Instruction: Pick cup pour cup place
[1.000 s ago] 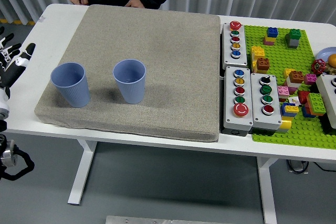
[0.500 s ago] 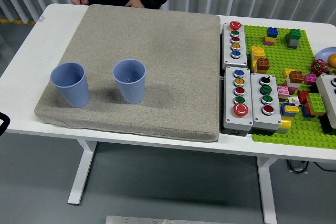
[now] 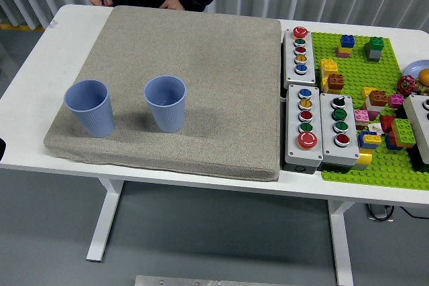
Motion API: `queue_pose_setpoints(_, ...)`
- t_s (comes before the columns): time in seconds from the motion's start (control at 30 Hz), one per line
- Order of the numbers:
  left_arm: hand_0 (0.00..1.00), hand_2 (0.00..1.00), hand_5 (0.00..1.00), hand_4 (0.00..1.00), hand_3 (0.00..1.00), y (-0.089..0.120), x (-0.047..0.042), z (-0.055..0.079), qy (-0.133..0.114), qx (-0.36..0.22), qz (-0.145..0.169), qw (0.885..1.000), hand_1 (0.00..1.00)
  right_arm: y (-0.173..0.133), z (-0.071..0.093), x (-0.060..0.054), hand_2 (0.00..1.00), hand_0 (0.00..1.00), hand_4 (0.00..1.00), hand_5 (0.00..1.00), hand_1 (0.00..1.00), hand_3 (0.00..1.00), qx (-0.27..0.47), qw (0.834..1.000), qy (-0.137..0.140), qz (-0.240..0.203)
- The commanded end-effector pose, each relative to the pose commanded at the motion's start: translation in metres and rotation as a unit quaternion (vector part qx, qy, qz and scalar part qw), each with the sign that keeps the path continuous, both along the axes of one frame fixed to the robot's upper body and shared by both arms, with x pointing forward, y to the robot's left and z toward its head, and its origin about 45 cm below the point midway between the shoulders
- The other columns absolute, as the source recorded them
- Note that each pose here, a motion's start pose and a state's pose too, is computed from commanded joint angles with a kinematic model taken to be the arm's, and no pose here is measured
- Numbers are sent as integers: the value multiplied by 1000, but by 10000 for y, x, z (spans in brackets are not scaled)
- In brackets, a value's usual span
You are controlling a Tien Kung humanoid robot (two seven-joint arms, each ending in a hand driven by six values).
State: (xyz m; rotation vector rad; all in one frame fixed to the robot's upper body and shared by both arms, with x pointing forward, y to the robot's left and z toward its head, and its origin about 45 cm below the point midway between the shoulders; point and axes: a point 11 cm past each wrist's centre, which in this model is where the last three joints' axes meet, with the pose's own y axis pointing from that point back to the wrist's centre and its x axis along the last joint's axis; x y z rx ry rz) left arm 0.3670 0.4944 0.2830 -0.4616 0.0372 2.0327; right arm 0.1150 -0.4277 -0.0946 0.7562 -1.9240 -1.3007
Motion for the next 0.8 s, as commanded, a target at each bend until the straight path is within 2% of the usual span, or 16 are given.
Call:
queue_pose_setpoints(0.37, 976, 998, 998, 892, 998, 14, -69, -99, 9, -3, 4, 1000, 966, 11, -21, -70, 714, 719, 302, 311, 679, 683, 1, 1000, 7, 0)
queue_pose_setpoints(0.8, 974, 998, 998, 884, 998, -10, -34, -80, 7, -3, 0, 1000, 966, 9, -25, -90, 715, 718, 302, 310, 679, 683, 1, 1000, 8, -2)
